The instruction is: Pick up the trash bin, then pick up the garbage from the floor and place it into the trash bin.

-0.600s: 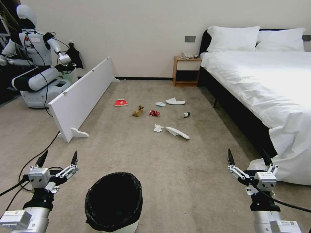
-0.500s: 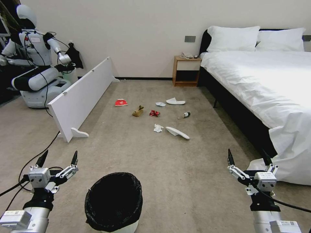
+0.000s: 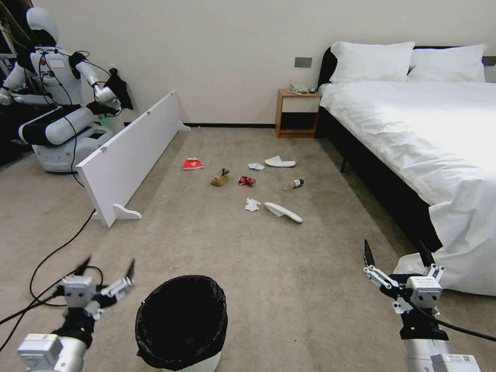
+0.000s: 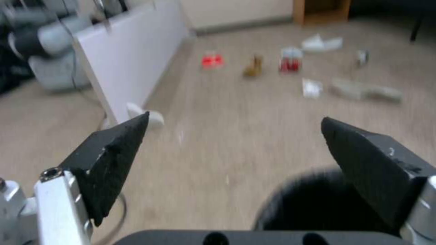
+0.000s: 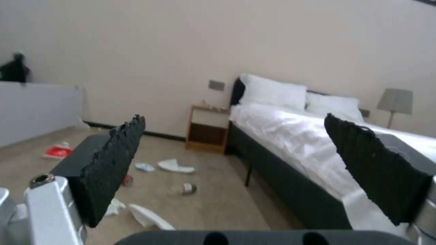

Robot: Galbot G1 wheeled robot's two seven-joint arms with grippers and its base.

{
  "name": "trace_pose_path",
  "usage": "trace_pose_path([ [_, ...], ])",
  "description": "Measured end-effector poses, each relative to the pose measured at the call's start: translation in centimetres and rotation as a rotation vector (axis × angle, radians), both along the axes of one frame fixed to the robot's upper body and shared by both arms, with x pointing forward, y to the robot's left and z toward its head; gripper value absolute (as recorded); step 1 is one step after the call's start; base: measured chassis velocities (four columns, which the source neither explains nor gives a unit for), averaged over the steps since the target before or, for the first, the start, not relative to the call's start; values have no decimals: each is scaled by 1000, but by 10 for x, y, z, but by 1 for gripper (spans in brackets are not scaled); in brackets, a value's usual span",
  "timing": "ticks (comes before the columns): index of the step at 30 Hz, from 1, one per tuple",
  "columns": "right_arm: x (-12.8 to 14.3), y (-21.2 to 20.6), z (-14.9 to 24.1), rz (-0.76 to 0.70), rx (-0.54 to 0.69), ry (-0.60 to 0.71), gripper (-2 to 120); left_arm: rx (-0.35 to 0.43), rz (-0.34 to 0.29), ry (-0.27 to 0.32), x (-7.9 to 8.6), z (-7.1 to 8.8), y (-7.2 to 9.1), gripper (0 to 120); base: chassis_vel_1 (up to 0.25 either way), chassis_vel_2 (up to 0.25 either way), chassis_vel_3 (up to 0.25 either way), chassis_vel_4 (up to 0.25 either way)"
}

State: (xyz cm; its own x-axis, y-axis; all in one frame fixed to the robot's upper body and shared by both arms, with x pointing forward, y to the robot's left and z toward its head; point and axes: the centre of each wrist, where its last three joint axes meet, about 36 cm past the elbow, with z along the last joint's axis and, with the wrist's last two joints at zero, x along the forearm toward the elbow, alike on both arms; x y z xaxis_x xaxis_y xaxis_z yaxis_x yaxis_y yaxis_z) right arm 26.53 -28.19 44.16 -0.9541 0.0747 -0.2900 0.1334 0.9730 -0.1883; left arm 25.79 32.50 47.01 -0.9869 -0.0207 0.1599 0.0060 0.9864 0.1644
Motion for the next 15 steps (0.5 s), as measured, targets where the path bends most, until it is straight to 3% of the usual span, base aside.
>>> trace_pose_path([
  [4,-2,-1,-2,-12,1,11,100,3,2,51,0,1,-2,100,0,0,0,0],
  [5,-3,-1,-3,-19,2,18,100,5,4,104,0,3,-4,100,0,0,0,0],
  [7,-3,-2,-3,-20,2,19,100,5,6,120,0,3,-4,100,0,0,0,0],
  [9,-6,-3,-6,-30,-1,31,100,17,29,221,1,2,-5,100,0,0,0,0],
  [10,-6,-3,-6,-30,-1,31,100,17,29,221,1,2,-5,100,0,0,0,0],
  [11,-7,-3,-7,-33,1,36,100,26,52,283,3,-2,-4,100,0,0,0,0],
  [13,-7,-3,-7,-34,1,37,100,26,61,305,4,-4,-4,100,0,0,0,0],
  [15,-8,-3,-9,-37,4,41,100,9,89,372,5,-11,-2,100,0,0,0,0],
])
